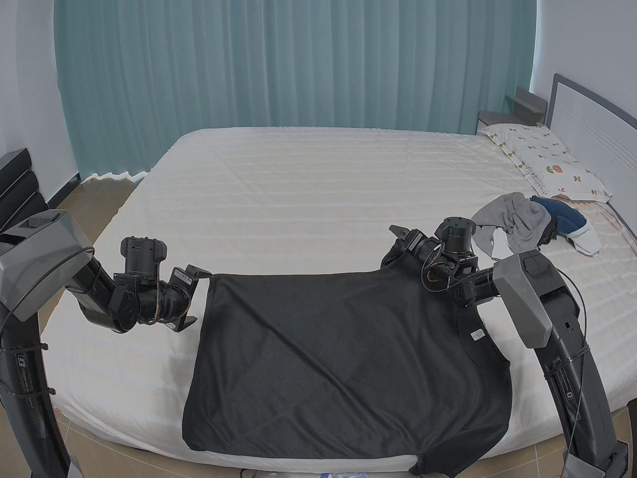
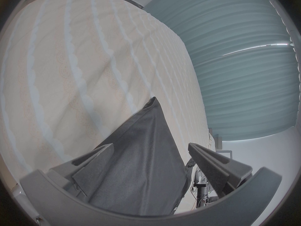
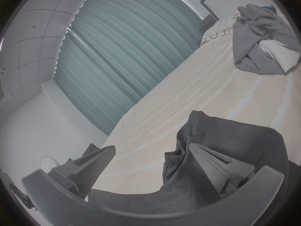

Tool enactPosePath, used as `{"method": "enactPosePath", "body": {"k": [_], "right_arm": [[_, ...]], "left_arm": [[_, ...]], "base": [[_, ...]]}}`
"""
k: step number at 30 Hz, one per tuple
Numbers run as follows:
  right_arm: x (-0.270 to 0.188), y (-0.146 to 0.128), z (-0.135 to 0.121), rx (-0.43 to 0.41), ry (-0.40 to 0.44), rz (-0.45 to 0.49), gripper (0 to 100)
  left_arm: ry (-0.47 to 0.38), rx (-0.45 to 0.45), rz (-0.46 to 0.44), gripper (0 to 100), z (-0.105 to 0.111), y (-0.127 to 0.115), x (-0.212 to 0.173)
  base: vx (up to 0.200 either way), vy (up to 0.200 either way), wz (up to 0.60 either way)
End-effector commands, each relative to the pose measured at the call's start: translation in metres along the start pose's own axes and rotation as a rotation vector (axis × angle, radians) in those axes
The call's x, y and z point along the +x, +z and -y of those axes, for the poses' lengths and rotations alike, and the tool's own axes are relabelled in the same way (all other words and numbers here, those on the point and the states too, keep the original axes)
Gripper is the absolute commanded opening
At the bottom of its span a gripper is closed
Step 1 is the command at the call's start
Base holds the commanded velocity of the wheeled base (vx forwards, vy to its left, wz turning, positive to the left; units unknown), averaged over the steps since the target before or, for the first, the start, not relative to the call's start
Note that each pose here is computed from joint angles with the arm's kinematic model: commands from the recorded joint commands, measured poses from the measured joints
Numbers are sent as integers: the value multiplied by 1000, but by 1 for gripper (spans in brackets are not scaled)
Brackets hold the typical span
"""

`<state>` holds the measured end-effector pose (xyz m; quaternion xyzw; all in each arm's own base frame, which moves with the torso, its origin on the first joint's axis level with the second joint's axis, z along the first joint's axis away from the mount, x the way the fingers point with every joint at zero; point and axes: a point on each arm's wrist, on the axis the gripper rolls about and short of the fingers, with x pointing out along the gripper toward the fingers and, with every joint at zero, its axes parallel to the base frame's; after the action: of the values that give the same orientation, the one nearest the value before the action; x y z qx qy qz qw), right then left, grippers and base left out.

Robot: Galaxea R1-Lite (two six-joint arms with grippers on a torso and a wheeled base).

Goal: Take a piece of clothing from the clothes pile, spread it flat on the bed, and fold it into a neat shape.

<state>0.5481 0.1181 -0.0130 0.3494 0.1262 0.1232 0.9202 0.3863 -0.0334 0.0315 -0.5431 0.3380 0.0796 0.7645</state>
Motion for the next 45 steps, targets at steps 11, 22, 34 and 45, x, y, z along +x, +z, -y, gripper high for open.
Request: {"method": "enactPosePath", "body": {"k": [11, 22, 34, 45], "right_arm": [[-28, 76, 30, 16, -168, 34, 100], [-55, 60, 71, -9, -244, -112, 100], [-49, 42, 71, -3, -229, -154, 100], [-49, 38, 73, 4, -231, -160, 100]], "left_arm": [[-1, 0, 1, 100, 0, 0, 0], [-62, 18, 32, 100, 16, 15, 14], [-61, 206, 135, 100, 13, 43, 64], [-84, 288, 163, 100, 18, 28, 111]], "base": [[0, 0, 0], [0, 0, 0], [0, 0, 0], [0, 0, 0]]}}
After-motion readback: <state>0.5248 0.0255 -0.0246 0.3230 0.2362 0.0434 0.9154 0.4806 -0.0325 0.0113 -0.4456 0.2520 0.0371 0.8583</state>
